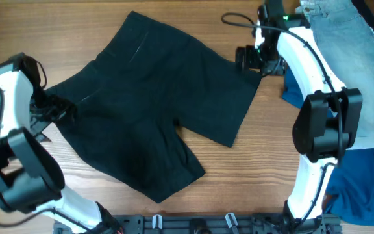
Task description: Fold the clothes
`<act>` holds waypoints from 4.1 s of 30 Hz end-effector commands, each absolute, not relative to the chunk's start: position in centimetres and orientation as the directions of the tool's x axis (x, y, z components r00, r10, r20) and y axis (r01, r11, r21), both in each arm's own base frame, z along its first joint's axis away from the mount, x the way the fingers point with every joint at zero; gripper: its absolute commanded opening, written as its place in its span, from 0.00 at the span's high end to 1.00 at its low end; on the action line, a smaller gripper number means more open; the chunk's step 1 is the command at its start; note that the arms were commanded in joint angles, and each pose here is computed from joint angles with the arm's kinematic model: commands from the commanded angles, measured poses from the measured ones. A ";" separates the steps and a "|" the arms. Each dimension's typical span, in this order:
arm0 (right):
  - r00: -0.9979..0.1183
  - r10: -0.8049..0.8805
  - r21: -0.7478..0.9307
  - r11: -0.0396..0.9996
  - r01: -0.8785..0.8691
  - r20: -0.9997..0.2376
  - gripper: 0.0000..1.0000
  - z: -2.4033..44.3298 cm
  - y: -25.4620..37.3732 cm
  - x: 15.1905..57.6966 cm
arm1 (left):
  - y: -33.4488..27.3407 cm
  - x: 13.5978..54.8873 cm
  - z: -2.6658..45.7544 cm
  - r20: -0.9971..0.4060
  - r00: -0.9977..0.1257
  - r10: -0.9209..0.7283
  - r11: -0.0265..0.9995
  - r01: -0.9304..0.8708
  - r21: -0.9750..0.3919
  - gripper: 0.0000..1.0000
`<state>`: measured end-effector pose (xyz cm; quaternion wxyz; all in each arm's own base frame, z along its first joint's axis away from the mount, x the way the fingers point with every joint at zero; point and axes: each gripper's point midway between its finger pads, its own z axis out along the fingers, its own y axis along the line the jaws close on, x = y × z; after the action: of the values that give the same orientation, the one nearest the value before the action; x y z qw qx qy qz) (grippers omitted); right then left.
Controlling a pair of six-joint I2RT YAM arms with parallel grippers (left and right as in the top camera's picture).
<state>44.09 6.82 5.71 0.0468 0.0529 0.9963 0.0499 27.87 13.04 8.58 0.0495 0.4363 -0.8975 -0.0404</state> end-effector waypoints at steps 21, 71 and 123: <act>-0.622 0.284 0.265 0.956 0.125 -0.730 0.96 5.7 4.5 59.3 | 5.6 39.1 20.0 -0.503 -0.669 -0.547 0.826 -0.530 -0.193 0.11; -0.920 0.086 0.396 0.915 -0.079 -0.383 0.01 16.7 6.2 51.7 | 16.7 34.5 -1.5 -0.044 -0.536 -0.843 0.533 -0.844 0.065 0.96; -0.969 -0.245 0.303 0.925 -0.230 0.011 0.40 1.2 14.7 29.6 | -12.0 33.9 20.3 -0.441 -0.864 -0.243 0.968 -0.187 -0.167 0.00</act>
<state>30.24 14.56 1.31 -0.0174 -0.1340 0.9806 0.1423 33.73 -12.36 19.69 -0.2240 0.1049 -0.9669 0.0620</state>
